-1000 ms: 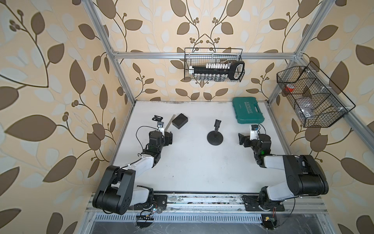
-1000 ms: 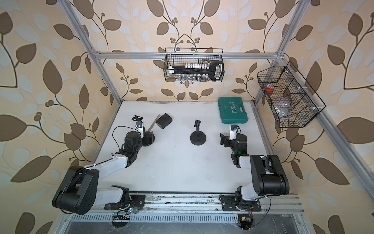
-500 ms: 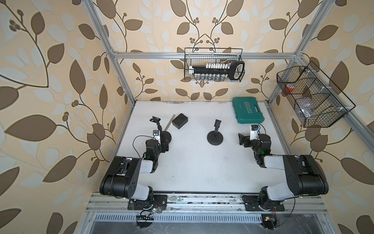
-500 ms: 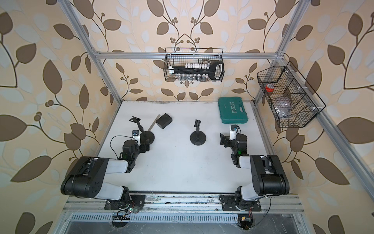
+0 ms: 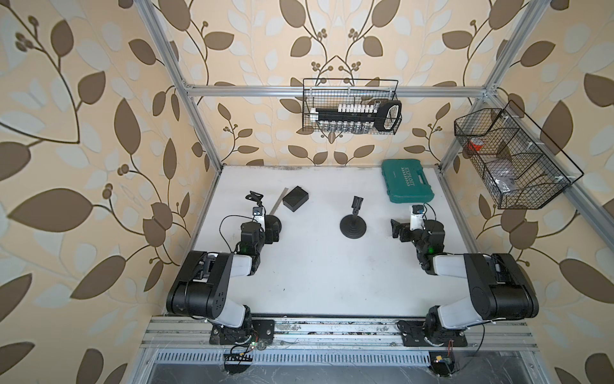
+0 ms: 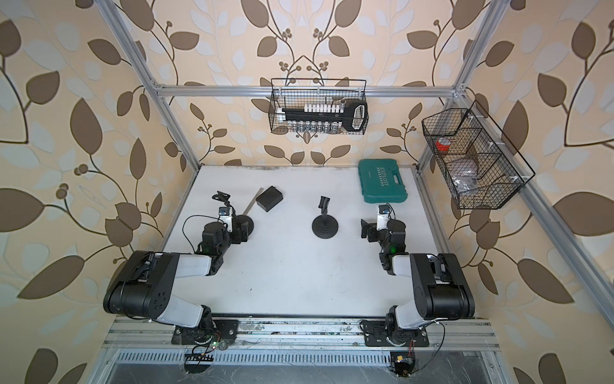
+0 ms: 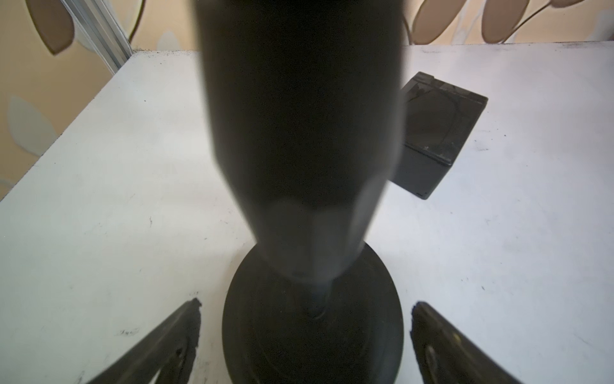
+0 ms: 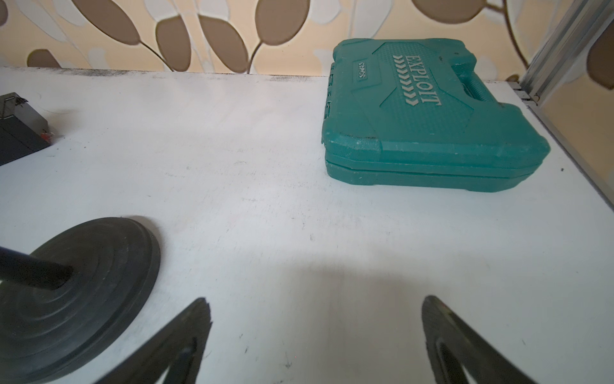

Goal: Assemble a microphone stand
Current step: Reset both arms

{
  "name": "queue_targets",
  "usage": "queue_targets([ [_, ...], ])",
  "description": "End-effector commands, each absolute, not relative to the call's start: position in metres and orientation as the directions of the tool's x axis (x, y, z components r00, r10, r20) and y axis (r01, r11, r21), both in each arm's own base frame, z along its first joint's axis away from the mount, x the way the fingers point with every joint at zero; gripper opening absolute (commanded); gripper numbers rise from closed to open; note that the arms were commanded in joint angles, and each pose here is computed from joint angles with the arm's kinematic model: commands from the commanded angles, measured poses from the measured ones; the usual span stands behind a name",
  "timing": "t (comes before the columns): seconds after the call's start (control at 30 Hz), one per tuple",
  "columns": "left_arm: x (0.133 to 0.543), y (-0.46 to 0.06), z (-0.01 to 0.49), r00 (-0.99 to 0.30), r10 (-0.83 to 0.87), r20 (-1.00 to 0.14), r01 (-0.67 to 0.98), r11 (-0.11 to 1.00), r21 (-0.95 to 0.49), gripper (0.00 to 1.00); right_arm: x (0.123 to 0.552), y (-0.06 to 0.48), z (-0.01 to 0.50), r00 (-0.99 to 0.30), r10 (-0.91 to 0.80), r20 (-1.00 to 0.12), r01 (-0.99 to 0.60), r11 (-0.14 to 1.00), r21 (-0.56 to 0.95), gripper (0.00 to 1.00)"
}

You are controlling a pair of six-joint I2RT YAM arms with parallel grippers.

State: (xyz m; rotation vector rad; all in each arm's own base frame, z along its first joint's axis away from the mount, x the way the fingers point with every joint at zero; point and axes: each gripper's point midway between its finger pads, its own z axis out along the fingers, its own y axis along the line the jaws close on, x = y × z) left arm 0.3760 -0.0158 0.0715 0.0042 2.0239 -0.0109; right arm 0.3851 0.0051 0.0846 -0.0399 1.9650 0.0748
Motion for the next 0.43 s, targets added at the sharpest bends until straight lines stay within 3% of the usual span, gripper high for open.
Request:
queue_targets([
  [0.0,0.3802,-0.0160,0.0788,-0.417,-0.009,-0.909,0.018,1.000,-0.018,0.99,0.3912,0.0051,0.0887,-0.379,0.000,-0.925,-0.060,0.998,0.025,0.99],
  [0.4,0.3821,-0.0091,0.0777,-0.433,-0.044,-0.900,-0.006,0.999,-0.046,0.99,0.3906,0.0049,0.0895,-0.375,0.001,-0.927,-0.059,0.998,0.025,0.99],
])
